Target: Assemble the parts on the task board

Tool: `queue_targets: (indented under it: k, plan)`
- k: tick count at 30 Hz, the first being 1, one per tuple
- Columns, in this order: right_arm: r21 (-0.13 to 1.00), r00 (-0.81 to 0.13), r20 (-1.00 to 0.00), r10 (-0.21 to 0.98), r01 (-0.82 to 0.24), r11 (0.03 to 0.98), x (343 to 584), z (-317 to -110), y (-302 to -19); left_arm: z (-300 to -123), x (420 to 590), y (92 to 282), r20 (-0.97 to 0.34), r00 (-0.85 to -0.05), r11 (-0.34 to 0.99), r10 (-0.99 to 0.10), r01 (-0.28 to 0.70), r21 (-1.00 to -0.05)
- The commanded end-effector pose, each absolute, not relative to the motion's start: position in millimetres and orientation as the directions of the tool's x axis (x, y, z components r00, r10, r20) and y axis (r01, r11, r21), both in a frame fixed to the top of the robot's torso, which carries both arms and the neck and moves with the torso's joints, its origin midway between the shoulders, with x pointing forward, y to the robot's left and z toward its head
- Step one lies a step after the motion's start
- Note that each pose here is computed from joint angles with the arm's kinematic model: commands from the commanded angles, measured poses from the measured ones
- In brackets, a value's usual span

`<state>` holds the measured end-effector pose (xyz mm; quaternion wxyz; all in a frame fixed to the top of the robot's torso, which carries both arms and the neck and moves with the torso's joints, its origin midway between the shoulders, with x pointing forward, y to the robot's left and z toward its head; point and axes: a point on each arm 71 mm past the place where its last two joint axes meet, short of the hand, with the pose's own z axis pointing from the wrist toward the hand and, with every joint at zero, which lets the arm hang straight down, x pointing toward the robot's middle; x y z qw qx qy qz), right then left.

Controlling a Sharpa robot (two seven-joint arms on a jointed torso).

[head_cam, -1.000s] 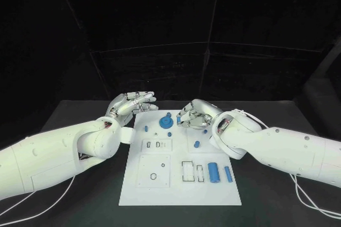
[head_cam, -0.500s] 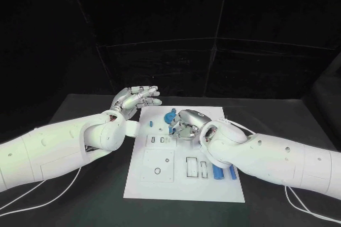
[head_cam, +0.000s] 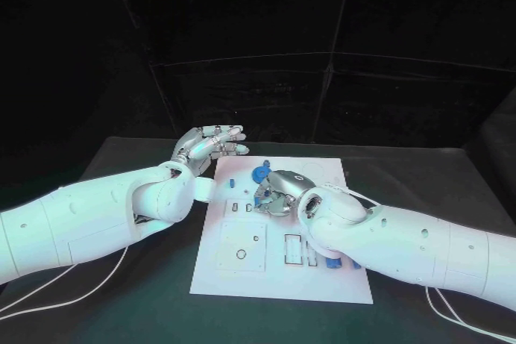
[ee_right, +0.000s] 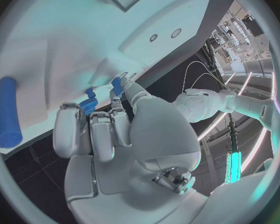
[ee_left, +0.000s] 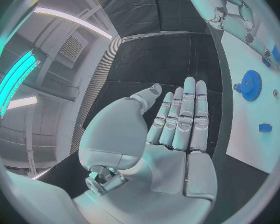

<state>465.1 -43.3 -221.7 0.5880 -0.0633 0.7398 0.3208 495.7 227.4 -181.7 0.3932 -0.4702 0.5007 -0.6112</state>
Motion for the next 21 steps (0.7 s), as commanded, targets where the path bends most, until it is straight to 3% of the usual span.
queue_targets:
  k: [1, 21]
  plan:
    - [0.377, -0.292, -0.92, 0.261, -0.479, 0.793, 465.4, -222.8, -41.8, -179.8, 496.0, 226.6, 0.184, -0.255, -0.196, -0.949, 0.023, -0.98]
    - [0.356, -0.323, -0.922, 0.215, -0.485, 0.799, 464.2, -229.9, -36.6, -180.1, 496.0, 226.1, 0.186, -0.259, -0.197, -0.948, 0.019, -0.98]
